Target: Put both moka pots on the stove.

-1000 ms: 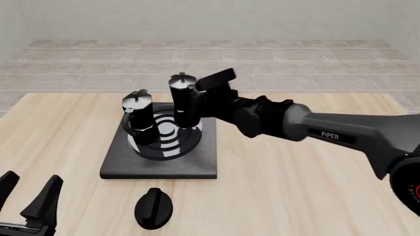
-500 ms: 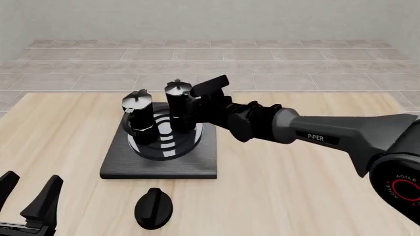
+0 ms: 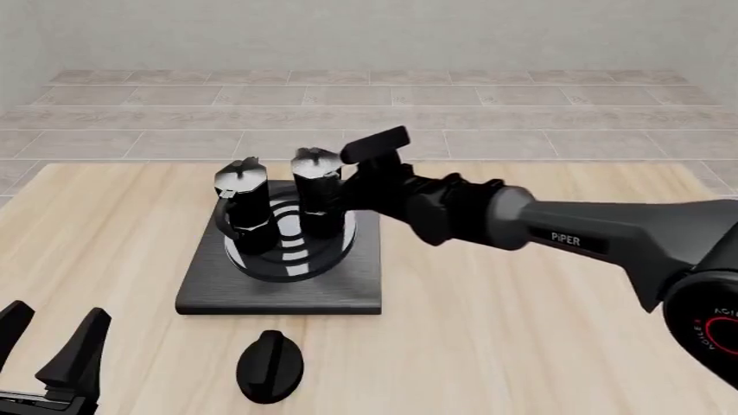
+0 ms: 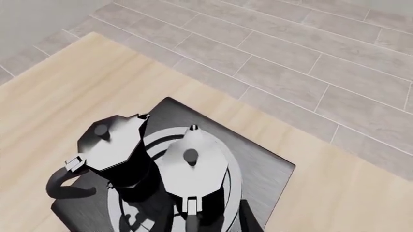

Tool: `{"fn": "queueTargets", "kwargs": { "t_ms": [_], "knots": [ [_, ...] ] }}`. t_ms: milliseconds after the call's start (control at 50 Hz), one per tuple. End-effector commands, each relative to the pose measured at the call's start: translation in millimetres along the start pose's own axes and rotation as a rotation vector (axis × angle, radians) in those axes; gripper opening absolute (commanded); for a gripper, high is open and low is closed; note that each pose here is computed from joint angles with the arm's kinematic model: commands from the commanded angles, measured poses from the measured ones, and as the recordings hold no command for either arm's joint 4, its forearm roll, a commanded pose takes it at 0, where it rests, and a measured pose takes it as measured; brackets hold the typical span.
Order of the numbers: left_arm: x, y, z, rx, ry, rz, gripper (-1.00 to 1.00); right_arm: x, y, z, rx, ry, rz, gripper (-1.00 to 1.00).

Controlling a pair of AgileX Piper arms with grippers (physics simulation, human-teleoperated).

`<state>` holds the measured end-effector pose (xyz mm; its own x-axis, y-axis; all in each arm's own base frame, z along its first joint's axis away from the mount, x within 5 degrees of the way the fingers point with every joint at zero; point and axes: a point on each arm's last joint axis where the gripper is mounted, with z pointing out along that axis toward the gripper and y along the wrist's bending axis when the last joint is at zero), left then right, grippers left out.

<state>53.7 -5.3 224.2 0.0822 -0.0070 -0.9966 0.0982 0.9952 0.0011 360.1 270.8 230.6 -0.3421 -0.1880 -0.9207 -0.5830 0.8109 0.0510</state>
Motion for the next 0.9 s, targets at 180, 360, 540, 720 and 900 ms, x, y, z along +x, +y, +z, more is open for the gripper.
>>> {"fn": "queueTargets", "kwargs": {
  "t_ms": [180, 360, 540, 720, 900],
  "knots": [
    [0.2, 0.0, 0, 0.0, 0.0, 0.001, 1.0, -2, -2, -37, 0.004, -0.007, 0.002, 1.0],
    [0.2, 0.0, 0, 0.001, 0.0, 0.001, 1.0, -4, -2, -72, 0.005, -0.021, -0.002, 1.0],
    [0.1, 0.0, 0, 0.001, 0.0, 0.001, 1.0, -1, -2, -114, 0.002, -0.046, -0.005, 1.0],
    [0.1, 0.0, 0, 0.0, 0.0, 0.001, 1.0, 6, -6, -149, 0.015, -0.068, 0.003, 1.0],
    [0.1, 0.0, 0, 0.0, 0.0, 0.001, 1.0, 19, -12, -193, 0.033, -0.106, 0.02, 1.0]
  ]
}}
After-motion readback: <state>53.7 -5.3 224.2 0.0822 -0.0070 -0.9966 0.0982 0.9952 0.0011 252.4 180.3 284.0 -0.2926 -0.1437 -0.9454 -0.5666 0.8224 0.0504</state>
